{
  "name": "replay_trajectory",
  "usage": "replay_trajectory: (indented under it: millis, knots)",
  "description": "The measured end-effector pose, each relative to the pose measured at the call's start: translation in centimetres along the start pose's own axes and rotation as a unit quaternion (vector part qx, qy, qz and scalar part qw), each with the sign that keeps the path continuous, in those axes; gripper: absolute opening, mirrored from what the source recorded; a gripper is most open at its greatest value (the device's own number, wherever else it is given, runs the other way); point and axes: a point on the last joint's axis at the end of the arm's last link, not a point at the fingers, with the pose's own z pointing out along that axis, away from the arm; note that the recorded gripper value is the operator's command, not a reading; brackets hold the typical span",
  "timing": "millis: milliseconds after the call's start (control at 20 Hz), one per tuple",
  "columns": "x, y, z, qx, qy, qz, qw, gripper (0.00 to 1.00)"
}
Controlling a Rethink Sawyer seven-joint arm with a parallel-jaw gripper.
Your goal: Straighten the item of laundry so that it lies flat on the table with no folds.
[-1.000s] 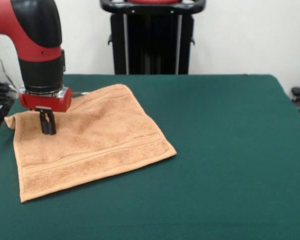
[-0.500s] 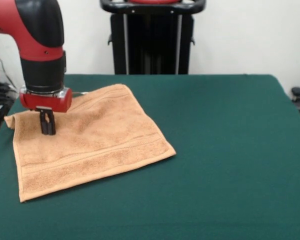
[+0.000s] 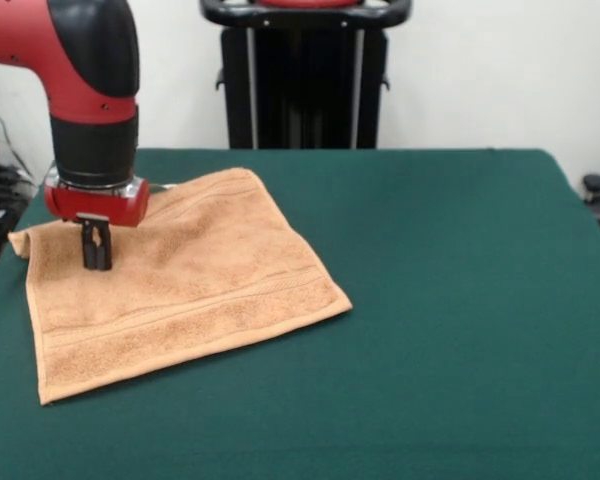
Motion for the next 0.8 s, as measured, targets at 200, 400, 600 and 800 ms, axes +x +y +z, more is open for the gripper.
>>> replay_trajectory:
  millis: [200, 400, 600, 800]
  knots:
    - [0.0, 0.3, 0.0, 0.009, 0.0, -0.001, 1.0, 0.0]
    - [-0.1, 0.6, -0.1, 0.018, 0.0, 0.006, 0.9998, 0.0]
    - [-0.1, 0.9, -0.1, 0.023, 0.0, 0.012, 0.9997, 0.0]
    - [-0.1, 1.2, -0.1, 0.028, -0.001, 0.019, 0.9994, 0.0]
